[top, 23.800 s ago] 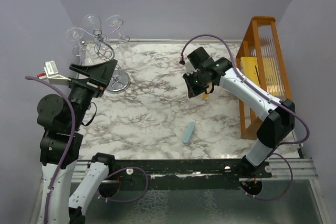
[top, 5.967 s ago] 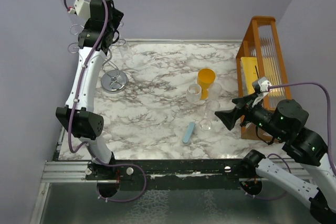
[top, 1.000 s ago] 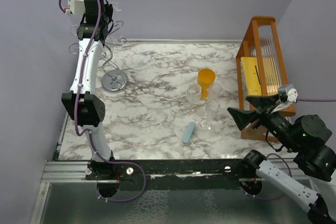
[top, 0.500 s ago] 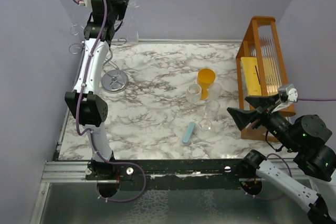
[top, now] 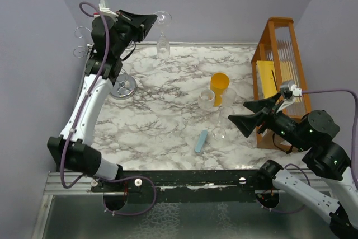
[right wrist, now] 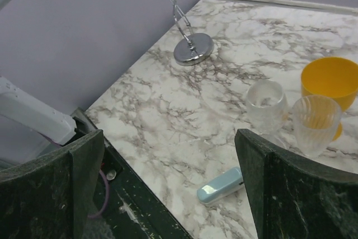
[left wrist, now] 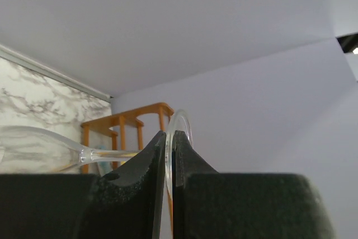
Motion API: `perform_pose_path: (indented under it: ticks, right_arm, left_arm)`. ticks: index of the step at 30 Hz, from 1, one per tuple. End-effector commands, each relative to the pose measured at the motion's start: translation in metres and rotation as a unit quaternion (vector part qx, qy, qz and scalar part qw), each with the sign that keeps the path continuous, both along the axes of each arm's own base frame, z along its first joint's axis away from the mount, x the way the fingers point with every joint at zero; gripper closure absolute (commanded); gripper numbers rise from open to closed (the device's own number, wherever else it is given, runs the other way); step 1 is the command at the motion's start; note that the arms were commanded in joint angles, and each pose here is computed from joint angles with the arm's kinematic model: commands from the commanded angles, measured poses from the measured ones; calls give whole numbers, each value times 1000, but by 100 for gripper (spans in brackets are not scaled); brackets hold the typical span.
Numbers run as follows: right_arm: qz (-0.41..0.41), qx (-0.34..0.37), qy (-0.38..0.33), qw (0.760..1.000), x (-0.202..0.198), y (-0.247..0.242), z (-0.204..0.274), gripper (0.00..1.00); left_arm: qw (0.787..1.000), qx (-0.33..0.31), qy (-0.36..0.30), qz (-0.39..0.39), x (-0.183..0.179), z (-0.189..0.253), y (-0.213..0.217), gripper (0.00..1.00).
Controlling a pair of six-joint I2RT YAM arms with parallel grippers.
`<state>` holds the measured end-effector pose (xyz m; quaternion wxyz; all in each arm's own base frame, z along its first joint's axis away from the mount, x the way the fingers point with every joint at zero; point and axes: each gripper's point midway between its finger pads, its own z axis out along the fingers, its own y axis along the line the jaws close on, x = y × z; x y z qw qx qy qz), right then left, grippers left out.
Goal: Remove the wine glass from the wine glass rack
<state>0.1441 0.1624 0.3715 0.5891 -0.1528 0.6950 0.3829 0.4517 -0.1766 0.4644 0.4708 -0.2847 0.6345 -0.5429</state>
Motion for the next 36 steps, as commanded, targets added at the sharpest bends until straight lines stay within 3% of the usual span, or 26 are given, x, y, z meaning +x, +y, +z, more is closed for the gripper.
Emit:
perform_pose_path:
  ticks: [1,9,16,23,28,32,36]
  right_arm:
    - [65,47,6,997,-9,26,22,0]
    - [118,97,48,987,-4,59,33,0]
    - [124,149,87,977,10,78,29,1]
    - [136,183,113,967,22,95,18,2]
    - [142,188,110,966,28,103,21,3]
    - [163,196,95,962,28,110,27,4]
    - [180,202,75,960,24,112,39,7]
  left_arm:
    - [990,-44,-116,-65,-81,72,-15,100]
    - [966,-138,-128,-179,-172,72,-46,100]
    - [946,-185,-160,-211,-232,72,-27,100]
    - [920,-283,-167,-212,-268,63,2,100]
    - [900,-299,-184,-258,-287,76,0,100]
    - [872,-317,-214,-307,-308,88,1,100]
    - [864,-315,-224,-322,-317,91,2,100]
